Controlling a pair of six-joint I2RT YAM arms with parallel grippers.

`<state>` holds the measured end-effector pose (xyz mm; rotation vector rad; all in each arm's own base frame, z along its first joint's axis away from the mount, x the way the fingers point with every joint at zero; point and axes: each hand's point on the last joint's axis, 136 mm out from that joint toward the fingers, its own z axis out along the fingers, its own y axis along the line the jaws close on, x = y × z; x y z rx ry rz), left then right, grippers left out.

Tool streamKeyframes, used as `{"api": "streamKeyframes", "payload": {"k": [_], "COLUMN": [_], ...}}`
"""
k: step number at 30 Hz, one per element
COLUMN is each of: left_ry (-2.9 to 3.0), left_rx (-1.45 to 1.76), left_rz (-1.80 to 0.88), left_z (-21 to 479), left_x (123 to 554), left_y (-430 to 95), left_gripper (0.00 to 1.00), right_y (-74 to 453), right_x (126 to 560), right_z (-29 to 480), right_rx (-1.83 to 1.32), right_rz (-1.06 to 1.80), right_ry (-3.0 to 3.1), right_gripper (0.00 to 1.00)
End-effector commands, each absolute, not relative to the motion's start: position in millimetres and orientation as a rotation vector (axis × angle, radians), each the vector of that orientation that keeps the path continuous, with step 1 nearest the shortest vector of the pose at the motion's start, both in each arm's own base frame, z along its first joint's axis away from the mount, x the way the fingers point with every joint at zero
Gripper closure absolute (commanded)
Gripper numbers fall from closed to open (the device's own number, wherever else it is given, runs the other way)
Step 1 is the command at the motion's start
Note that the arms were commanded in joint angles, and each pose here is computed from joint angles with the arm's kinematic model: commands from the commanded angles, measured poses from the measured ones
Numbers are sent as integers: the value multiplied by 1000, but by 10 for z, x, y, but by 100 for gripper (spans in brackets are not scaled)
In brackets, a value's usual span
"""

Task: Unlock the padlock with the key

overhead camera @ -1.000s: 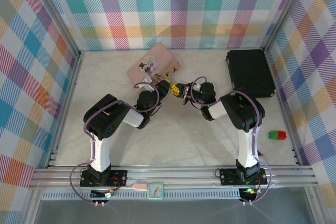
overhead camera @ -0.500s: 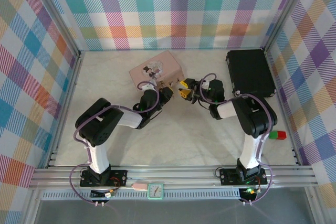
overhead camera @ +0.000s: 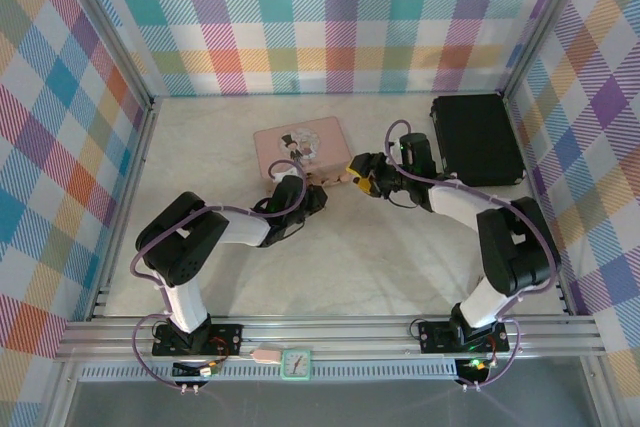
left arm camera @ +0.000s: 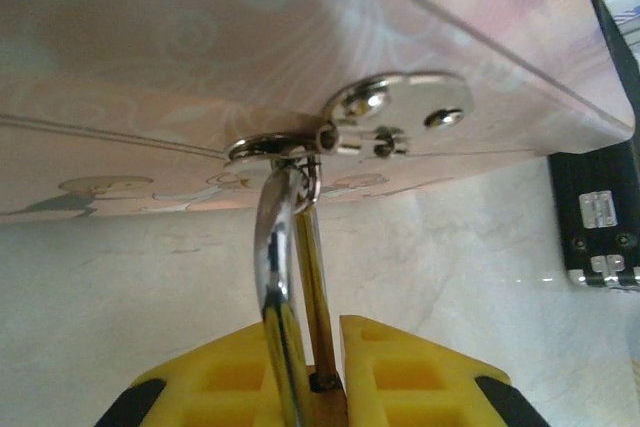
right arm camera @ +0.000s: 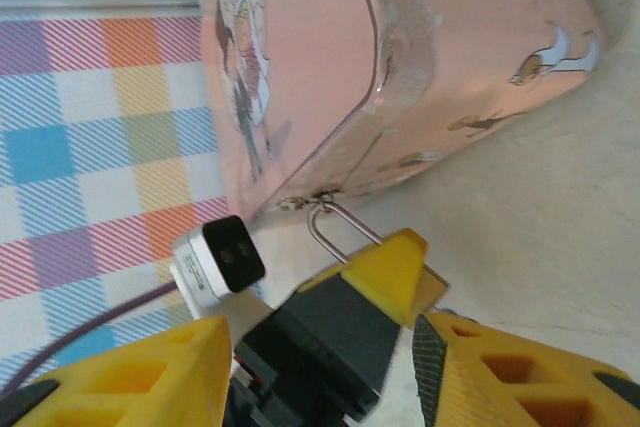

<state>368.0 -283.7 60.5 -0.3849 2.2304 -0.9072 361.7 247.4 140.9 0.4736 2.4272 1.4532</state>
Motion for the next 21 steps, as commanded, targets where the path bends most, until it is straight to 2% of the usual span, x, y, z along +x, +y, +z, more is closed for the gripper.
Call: {"api": "streamKeyframes", "payload": {"k": [1,6,10,14,21], "left_ry": [2203,2191,2174,2167,2183], "left_rx": [-342,-383,-424,-461,-476], "left_rz": [-934,-929,-919,-893,-896], "left_z": [742,762,838,900,868], "left_x": [3629,3596,3564,3551,3566], "left_y": [-2889,-2813,-2713,-2576,-2475], "left_gripper": [83,58,44,38,37], "right_y": [2332,2253,2241,2273,2439], "right_x": [3479,3401,3364,3342,3237], "right_z": [1319,1330,1367,1407,1420], "right_rx": [354,286,244,177,17], "right_rz": [1264,1150,1117,1081,1057], "right_ry": [2518,2542,2541,2542,2559], "right_gripper": [49,49,48,48,49]}}
